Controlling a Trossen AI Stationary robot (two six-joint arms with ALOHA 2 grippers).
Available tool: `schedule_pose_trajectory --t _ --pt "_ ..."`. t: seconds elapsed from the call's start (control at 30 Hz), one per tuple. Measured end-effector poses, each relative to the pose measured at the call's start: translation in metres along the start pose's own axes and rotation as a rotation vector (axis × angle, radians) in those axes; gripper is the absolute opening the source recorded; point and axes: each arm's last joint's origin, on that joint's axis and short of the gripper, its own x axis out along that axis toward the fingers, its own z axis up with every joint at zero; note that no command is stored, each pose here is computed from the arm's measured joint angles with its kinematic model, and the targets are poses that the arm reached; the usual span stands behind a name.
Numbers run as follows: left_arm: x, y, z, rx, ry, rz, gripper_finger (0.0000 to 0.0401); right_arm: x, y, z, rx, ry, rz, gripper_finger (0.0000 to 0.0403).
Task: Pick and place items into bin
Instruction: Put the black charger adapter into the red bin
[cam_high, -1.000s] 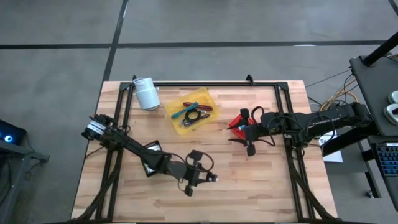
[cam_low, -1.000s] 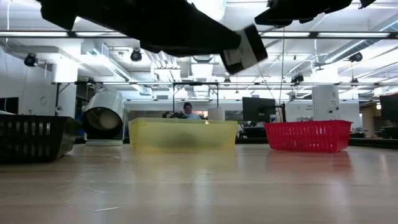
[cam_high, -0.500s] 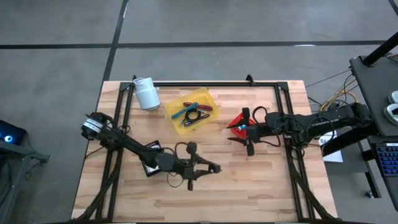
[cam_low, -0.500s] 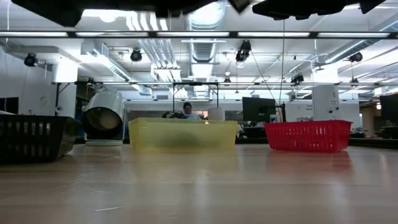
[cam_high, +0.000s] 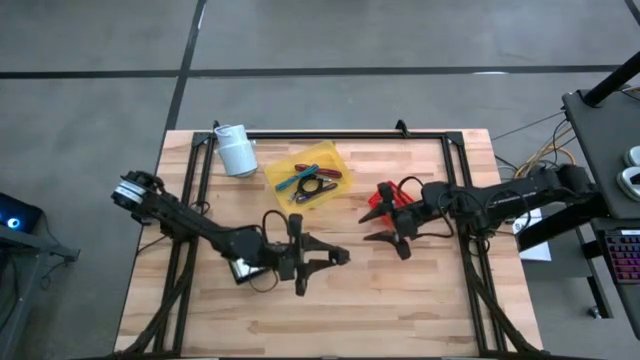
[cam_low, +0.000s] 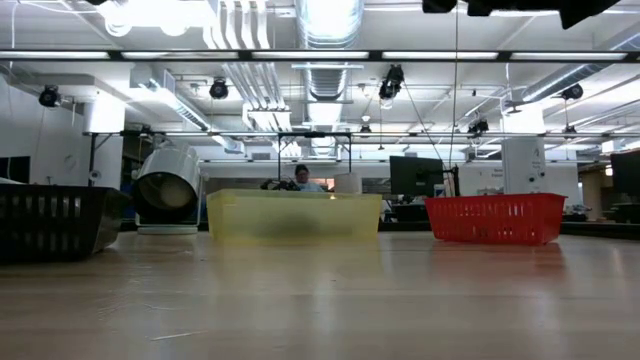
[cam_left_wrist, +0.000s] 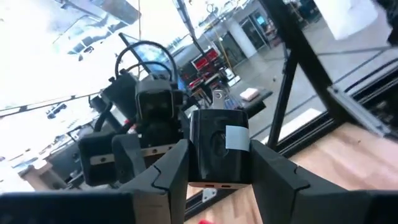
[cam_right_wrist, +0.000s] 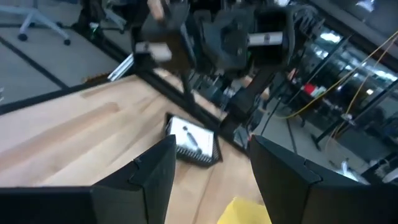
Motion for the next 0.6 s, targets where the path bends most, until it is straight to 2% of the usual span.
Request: schedule_pose_trajectory --t 0.23,0.37,0.53,0.6 --pt "0.001 0.002 -0.002 0.032 0.009 0.003 0.0121 0.025 0.001 -0.011 -0.037 0.014 0.0 0.0192" --pt "0.001 0.002 -0.002 0.032 0.008 0.004 0.0121 0.034 -0.002 -0.009 -0.079 0.008 -0.004 0.0192" --pt "0.001 0.002 -0.002 0.034 0.01 0.005 0.0121 0.039 -0.005 -0.004 -0.074 -0.038 -0.033 0.0192" --pt "0.001 0.003 -0.002 0.068 0.028 0.026 0.0121 0.04 -0.005 -0.004 -0.074 -0.042 -0.035 0.0192"
